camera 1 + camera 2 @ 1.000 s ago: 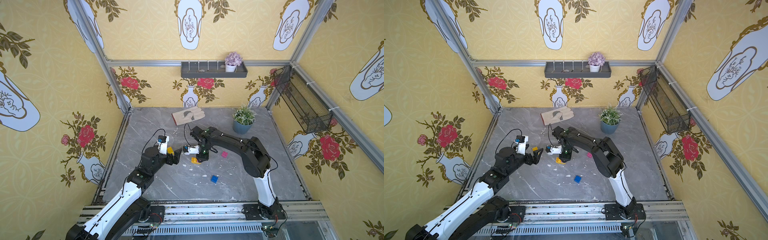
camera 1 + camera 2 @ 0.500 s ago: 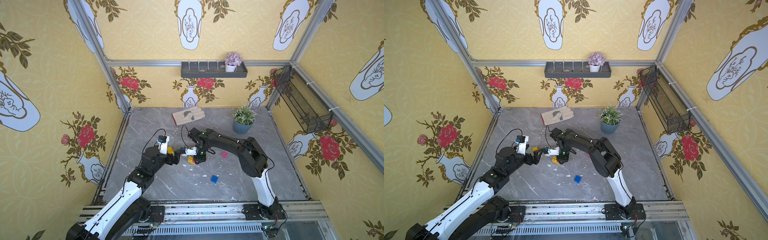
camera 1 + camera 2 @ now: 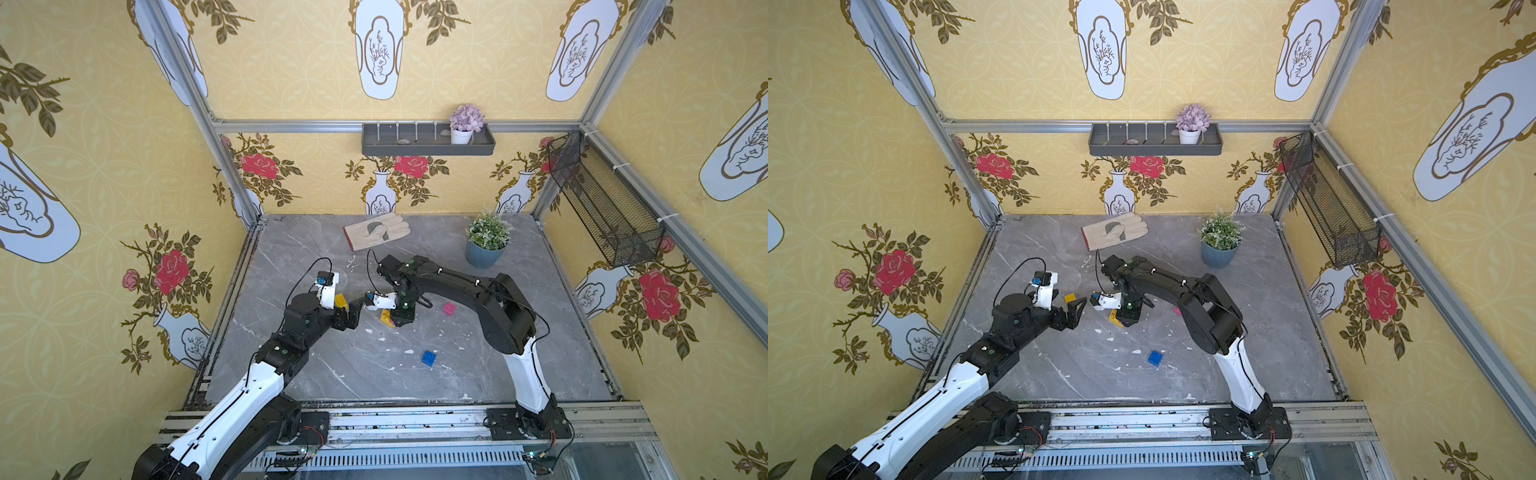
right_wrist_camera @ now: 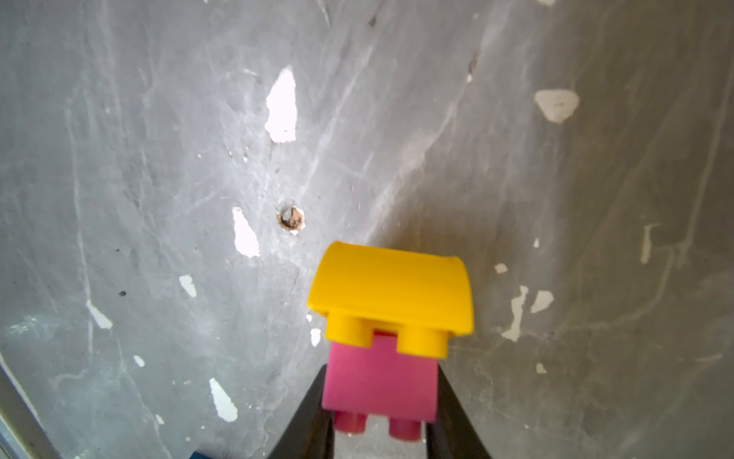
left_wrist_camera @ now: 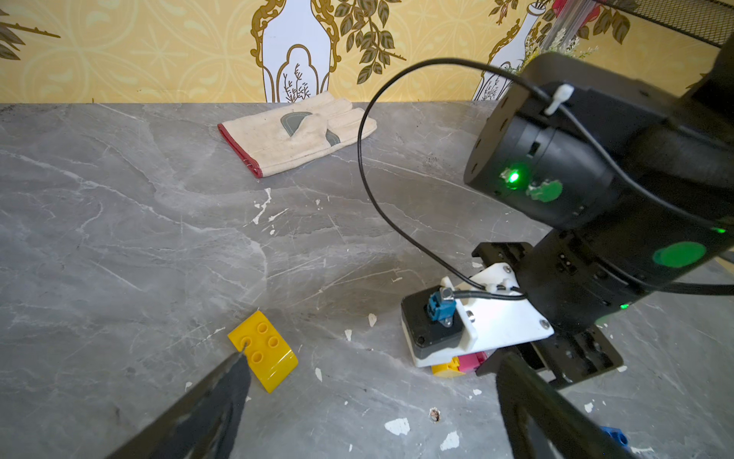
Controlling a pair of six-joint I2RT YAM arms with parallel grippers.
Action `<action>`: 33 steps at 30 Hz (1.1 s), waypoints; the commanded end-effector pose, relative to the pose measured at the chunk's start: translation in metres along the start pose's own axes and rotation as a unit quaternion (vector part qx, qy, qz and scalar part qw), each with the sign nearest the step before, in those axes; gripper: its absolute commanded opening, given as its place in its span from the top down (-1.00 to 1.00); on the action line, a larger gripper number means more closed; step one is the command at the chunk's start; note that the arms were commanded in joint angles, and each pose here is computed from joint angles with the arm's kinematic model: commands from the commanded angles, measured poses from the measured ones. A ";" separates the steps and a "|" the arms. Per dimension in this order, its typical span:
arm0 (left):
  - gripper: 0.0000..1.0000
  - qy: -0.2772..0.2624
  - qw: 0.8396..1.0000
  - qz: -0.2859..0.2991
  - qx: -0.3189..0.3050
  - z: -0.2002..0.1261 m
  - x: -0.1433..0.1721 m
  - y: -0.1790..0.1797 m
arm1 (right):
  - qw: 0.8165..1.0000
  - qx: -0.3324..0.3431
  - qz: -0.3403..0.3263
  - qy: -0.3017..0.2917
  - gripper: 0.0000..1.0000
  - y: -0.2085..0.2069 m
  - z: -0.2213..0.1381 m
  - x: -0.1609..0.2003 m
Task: Assemble the letter s with lego
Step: Assemble the lego brick with the lego brick.
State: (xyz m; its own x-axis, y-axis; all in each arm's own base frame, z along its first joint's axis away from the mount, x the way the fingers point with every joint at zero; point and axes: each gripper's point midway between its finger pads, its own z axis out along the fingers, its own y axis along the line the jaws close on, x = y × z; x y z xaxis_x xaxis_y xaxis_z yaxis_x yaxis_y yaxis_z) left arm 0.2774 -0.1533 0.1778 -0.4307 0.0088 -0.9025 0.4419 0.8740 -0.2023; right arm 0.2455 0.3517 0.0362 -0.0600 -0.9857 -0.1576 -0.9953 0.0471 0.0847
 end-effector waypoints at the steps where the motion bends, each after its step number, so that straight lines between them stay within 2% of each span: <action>1: -0.98 -0.002 1.000 -0.001 -0.003 0.000 -0.002 0.001 | 1.000 0.000 0.011 0.019 0.73 0.005 -0.006 0.009; 8: -0.98 -0.003 1.000 -0.004 -0.003 0.000 -0.002 0.001 | 0.999 -0.007 0.022 0.045 0.71 0.015 -0.015 0.026; 19: -0.98 -0.006 1.000 -0.012 -0.006 -0.002 -0.003 0.002 | 0.998 -0.012 0.024 0.063 0.57 0.020 -0.011 0.034; 24: -0.98 -0.008 1.000 -0.013 -0.010 -0.003 -0.003 0.003 | 0.998 -0.012 0.025 0.063 0.38 0.019 -0.009 0.032; 28: -0.98 -0.007 1.000 -0.014 -0.013 -0.003 -0.002 0.005 | 0.998 -0.014 0.027 0.056 0.32 0.019 -0.010 0.027; 30: -0.98 -0.007 1.000 -0.014 -0.014 -0.002 -0.002 0.005 | 0.998 -0.012 0.027 0.051 0.14 0.018 -0.012 0.024; 33: -0.98 -0.007 1.000 -0.015 -0.015 -0.001 -0.001 0.005 | 0.998 -0.011 0.027 0.047 0.04 0.018 -0.013 0.021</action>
State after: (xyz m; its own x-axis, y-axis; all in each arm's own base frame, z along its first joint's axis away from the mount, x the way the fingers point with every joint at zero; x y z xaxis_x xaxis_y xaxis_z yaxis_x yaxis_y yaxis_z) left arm 0.2775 -0.1490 0.1784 -0.4391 -0.0165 -0.8983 0.4123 0.8846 -0.2178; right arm 0.2300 0.3288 0.0468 -0.1007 -0.9929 -0.0635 -0.9904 0.0940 0.1010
